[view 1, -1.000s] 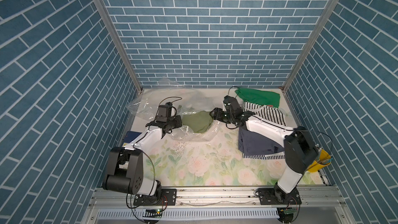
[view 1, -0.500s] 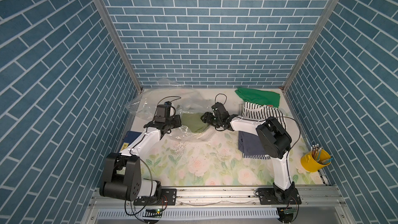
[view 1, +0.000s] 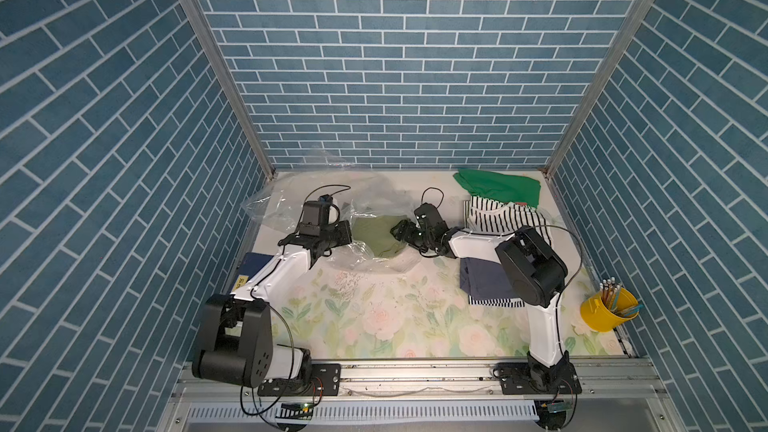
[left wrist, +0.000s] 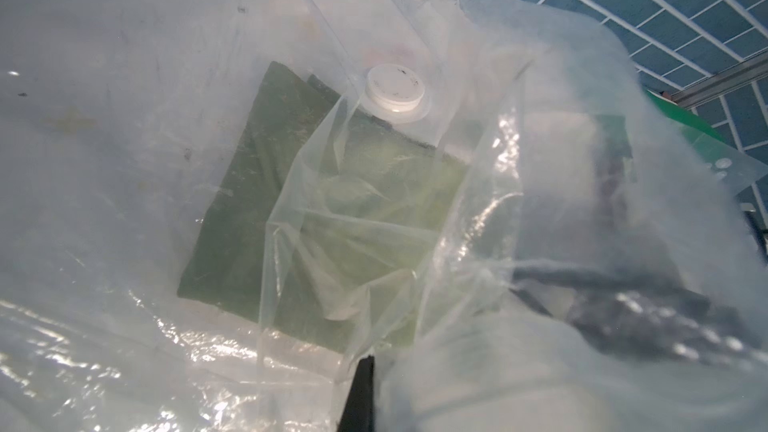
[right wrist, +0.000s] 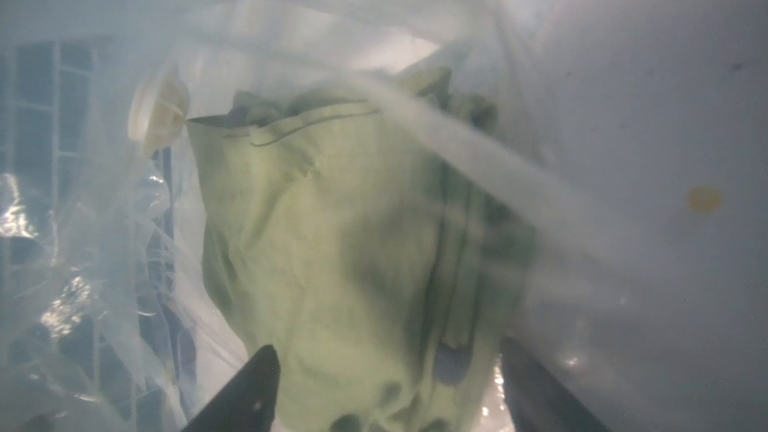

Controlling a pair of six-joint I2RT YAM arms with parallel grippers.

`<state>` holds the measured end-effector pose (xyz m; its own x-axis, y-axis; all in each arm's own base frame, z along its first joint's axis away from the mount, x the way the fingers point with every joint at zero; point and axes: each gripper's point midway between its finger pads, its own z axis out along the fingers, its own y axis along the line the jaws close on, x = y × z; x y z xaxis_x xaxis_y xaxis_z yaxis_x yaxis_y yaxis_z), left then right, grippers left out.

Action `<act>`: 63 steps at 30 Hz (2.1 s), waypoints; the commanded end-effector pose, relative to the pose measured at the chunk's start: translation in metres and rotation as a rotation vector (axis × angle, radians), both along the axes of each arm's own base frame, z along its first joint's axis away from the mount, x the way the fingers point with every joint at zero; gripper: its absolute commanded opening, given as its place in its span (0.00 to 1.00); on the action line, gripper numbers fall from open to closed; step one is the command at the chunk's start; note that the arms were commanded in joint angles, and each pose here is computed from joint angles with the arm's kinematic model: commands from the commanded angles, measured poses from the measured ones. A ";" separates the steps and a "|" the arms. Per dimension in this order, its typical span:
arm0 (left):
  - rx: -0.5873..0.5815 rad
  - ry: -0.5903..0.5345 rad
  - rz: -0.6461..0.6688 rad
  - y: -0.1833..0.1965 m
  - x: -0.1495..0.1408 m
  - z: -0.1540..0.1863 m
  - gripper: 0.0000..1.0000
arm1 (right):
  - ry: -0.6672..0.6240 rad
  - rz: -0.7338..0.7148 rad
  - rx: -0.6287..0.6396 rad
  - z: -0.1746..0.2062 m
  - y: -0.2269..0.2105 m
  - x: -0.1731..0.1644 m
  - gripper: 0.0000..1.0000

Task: Take the tank top out of the vacuum bag
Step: Take out the tank top from the vacuum bag.

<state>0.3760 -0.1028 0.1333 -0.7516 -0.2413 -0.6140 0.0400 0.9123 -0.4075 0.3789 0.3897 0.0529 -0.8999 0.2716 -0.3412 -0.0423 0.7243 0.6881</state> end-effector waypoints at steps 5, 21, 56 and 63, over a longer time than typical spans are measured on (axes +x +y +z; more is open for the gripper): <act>-0.017 0.013 -0.020 -0.008 -0.001 -0.007 0.00 | -0.074 0.106 0.129 0.007 0.037 0.003 0.74; -0.035 0.052 -0.022 -0.011 -0.003 -0.026 0.00 | -0.080 0.217 -0.151 -0.030 0.066 0.013 0.67; -0.128 0.223 -0.122 -0.055 -0.013 -0.087 0.00 | -0.201 0.222 -0.109 0.029 0.021 -0.036 0.09; -0.103 0.368 -0.123 -0.053 -0.028 -0.125 0.00 | -0.127 0.091 0.028 0.021 0.016 -0.027 0.60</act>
<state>0.3677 -0.1556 0.0324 -0.9030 -0.2047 -0.3778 0.0242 0.8536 -0.5204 0.3444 0.4003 0.0539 -0.8749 0.0946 -0.4749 -0.2439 0.7612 0.6010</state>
